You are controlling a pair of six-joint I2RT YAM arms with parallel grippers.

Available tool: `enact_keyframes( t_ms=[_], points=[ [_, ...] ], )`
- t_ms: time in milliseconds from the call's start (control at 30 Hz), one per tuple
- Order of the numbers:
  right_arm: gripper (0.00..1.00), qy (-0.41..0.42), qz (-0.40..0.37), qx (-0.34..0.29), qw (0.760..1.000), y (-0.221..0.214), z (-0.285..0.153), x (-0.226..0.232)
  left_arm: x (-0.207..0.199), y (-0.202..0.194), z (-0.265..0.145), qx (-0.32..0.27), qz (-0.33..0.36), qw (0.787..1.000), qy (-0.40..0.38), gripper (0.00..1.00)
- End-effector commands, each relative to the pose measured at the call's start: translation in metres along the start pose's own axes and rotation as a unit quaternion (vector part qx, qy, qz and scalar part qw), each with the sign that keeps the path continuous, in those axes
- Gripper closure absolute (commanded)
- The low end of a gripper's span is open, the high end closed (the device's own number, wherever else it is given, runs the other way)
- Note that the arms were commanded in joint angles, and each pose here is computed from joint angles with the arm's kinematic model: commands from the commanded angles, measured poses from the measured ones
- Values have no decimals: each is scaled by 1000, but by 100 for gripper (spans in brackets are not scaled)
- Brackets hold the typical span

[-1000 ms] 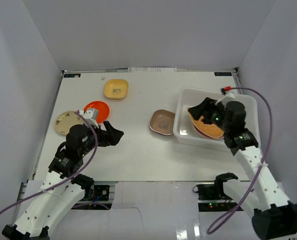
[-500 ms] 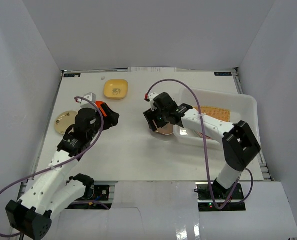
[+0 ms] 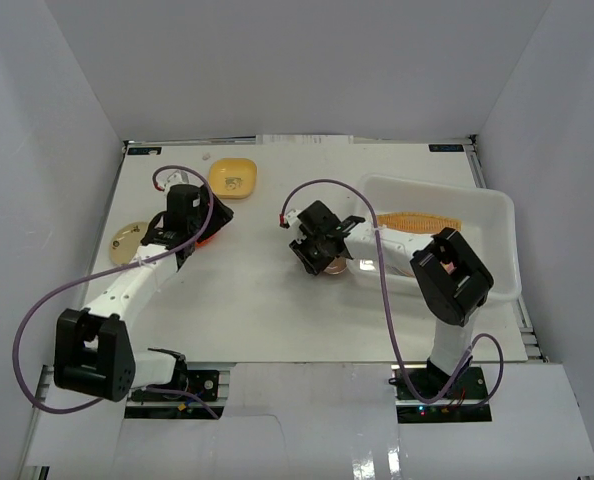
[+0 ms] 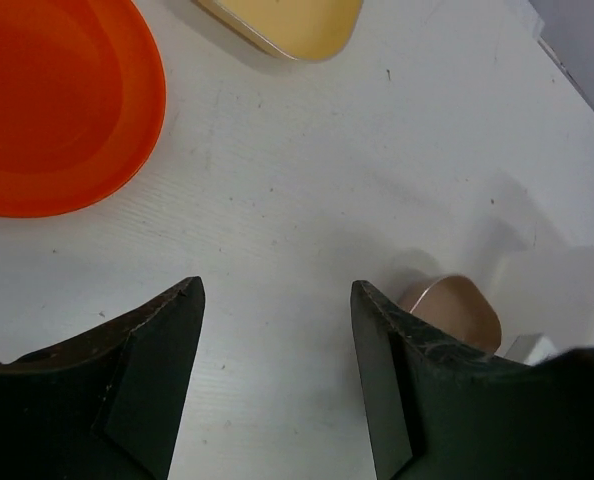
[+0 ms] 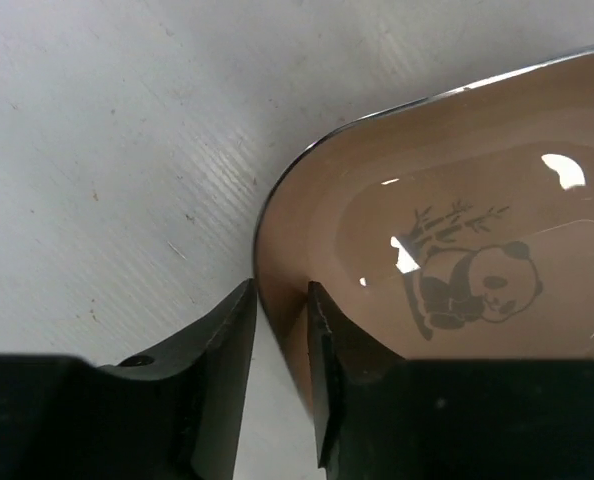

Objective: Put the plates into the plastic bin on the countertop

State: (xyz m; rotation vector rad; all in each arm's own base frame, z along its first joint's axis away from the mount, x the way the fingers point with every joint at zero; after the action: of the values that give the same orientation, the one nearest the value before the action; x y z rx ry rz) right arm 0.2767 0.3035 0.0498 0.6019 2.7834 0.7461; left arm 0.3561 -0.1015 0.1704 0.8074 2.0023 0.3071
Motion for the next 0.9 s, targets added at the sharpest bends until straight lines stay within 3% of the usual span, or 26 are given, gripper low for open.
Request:
enact_keyframes(
  t_ms=[0, 233, 400, 500, 633, 700, 867],
  points=[
    [68, 17, -33, -24, 999, 16, 5, 7, -14, 23, 16, -5, -53, 998, -26, 30],
    [89, 3, -70, -100, 993, 74, -24, 15, -4, 40, 52, 7, -98, 995, -16, 25],
    [92, -19, -84, -250, 964, 157, -110, 18, -16, 50, 77, 11, -102, 995, -18, 20],
    [92, -53, -79, -323, 942, 183, -166, 11, -18, 52, 96, 16, -103, 994, -12, 19],
    [92, -97, -59, -345, 932, 173, -200, 1, -15, 51, 118, 23, -104, 994, 0, 20],
    [92, -183, -22, -332, 925, 155, -221, -26, -9, 45, 131, 32, -108, 994, 11, 21],
    [92, -342, 60, -221, 911, 62, -234, -81, -16, 38, 154, 45, -106, 993, 13, 22]
  ],
)
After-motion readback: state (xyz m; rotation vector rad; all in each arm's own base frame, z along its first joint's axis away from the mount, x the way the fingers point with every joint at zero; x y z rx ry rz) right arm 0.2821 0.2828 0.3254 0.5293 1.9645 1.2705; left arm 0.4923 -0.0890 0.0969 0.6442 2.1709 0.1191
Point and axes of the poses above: each gripper's point midway between its finger pads, its own z axis out along the fingers, its own x axis along the line the jaws close on, y = z × x, the point moved 1 cm from there along -z, back along the fingers, and after that the axes turned 14 degrees about -z, right-handed, at the moved point
